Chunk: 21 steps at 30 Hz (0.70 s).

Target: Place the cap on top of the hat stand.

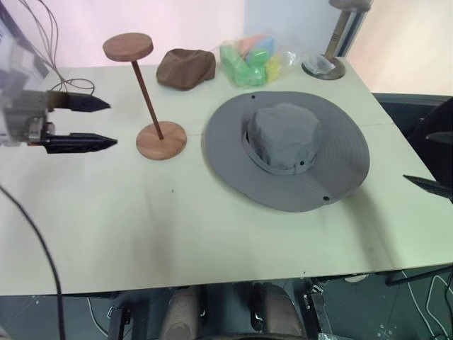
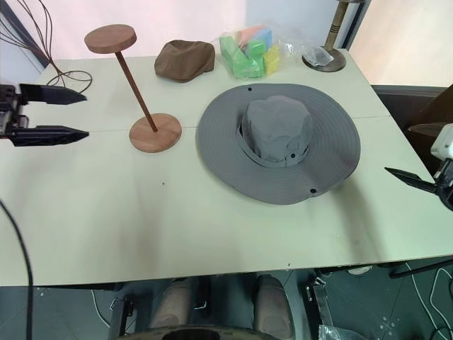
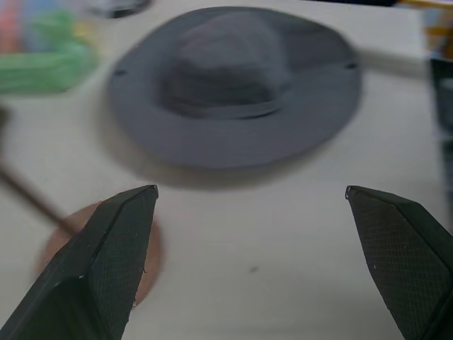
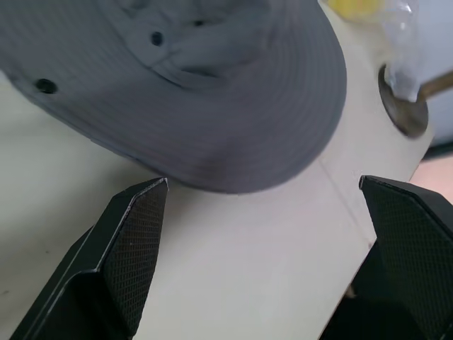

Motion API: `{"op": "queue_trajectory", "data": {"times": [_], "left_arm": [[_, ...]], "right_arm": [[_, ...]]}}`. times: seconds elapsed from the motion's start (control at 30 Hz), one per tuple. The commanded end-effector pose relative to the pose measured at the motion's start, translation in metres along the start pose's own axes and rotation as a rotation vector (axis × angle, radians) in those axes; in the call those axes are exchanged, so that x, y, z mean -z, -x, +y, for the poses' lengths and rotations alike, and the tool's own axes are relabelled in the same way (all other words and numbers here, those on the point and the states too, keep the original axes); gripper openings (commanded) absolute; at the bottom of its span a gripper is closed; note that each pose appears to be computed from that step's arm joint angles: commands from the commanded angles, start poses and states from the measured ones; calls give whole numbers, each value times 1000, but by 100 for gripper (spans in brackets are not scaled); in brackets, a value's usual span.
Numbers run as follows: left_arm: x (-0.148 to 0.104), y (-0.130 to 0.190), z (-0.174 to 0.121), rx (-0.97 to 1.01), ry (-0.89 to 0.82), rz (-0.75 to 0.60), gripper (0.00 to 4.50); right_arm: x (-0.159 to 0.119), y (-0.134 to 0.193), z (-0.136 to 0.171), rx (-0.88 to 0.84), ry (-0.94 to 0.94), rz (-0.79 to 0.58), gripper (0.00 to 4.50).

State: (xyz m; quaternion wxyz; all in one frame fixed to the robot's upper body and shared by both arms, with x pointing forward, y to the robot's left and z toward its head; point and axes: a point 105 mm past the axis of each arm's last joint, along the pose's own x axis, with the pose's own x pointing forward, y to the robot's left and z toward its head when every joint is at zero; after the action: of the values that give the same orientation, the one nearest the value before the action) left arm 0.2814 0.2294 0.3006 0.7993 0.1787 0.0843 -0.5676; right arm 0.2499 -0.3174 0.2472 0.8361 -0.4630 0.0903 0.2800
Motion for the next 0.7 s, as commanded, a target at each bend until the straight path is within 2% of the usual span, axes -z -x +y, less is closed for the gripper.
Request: {"op": "queue_trajectory", "data": {"times": [0.03,0.13,0.3,0.57,0.7], "left_arm": [[-17,-20,-14,168,-30,10,450],[-23,-34,-22,265,-35,25,450],[-25,-48,-26,343,-52,40,450],[-29,-60,-23,382,-61,28,450],[-33,-61,-25,393,-61,18,450]], "right_arm": [[-41,-11,32,-15,171,-39,442],[-47,-22,69,-59,266,-10,442],[-41,-42,99,6,345,23,442],[-11,-86,129,148,375,71,442],[-6,-108,134,196,375,56,442]]}}
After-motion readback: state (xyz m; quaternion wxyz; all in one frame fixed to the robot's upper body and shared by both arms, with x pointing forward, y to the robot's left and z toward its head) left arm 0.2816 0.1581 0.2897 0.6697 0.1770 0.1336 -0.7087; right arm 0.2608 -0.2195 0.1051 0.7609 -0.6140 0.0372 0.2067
